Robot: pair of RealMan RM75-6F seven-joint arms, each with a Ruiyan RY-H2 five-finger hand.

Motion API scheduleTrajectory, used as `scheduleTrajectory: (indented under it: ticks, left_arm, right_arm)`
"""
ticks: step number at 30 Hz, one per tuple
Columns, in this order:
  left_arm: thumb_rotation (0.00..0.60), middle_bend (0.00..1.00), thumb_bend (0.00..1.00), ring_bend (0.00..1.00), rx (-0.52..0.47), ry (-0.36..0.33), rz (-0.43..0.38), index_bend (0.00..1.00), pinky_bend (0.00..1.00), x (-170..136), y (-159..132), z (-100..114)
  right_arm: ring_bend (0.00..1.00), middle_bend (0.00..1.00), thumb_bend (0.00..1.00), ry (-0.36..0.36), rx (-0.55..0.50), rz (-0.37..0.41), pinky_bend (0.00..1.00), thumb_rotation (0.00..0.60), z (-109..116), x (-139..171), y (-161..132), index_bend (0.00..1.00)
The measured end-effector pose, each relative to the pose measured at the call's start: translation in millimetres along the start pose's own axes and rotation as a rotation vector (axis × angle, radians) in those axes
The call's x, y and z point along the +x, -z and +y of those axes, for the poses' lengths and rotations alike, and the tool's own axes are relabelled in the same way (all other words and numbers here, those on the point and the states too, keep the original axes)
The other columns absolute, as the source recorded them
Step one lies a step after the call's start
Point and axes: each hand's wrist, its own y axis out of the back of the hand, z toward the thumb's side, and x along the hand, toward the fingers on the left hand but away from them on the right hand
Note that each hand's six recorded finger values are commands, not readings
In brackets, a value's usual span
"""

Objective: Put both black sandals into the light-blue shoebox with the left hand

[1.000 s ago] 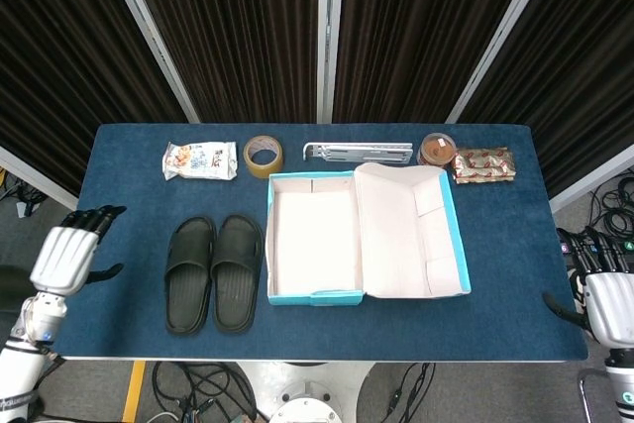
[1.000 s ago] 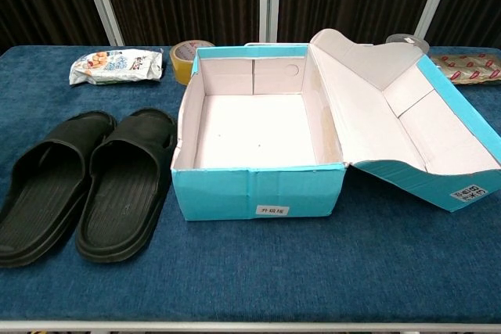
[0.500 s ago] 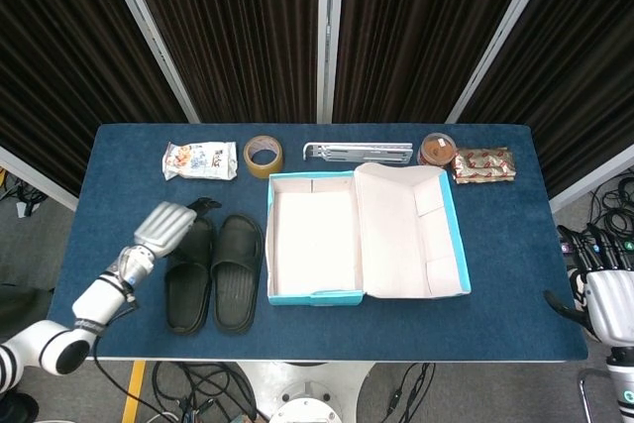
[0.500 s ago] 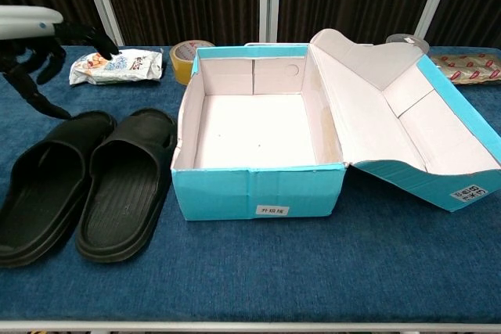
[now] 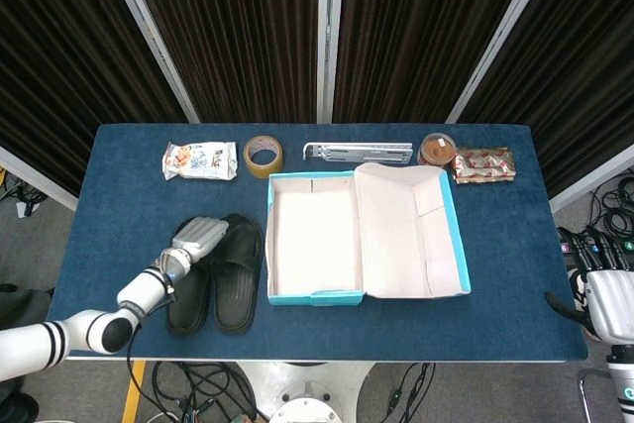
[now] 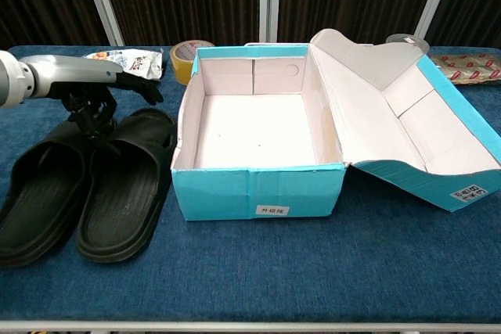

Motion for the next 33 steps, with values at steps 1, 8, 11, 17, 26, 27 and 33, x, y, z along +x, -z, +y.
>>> scheduleTrajectory:
  ticks: [1,8,11,17,26,27,33]
  left_arm:
    - [0.600,0.09,0.09,0.67,-0.015,0.012,0.002,0.13,0.79,1,-1,-2]
    - [0.600,0.16,0.09,0.71,-0.057,0.036,0.031,0.15,0.81,11,-3,-11]
    - [0.600,0.29,0.09,0.78,-0.078,0.041,0.052,0.26,0.84,16,-3,-16]
    - [0.600,0.51,0.11,0.89,-0.105,0.008,0.102,0.47,0.91,24,-4,-20]
    - [0.600,0.53,0.13,0.91,-0.145,-0.087,0.103,0.49,0.92,12,-8,2]
    - [0.600,0.53,0.13,0.91,-0.156,-0.097,0.102,0.49,0.92,9,-8,5]
    - [0.600,0.53,0.13,0.91,-0.255,-0.184,0.095,0.49,0.92,-7,-2,32]
  right_arm:
    - [0.02,0.16,0.07,-0.002,-0.001,-0.002,0.08,0.600,0,0,1,0.08]
    - [0.02,0.16,0.07,-0.010,-0.009,0.000,0.08,0.600,-3,-2,3,0.08]
    - [0.02,0.16,0.07,-0.013,-0.011,-0.002,0.08,0.600,-4,-3,5,0.08]
    - [0.03,0.16,0.07,-0.011,-0.012,-0.008,0.08,0.600,-3,-2,7,0.08]
    - [0.03,0.16,0.07,-0.010,-0.013,-0.006,0.08,0.600,-3,-2,7,0.08]
    - [0.03,0.16,0.07,-0.010,-0.013,-0.007,0.08,0.600,-3,-2,8,0.08]
    - [0.03,0.16,0.07,-0.009,-0.013,-0.009,0.08,0.600,-2,-1,9,0.08]
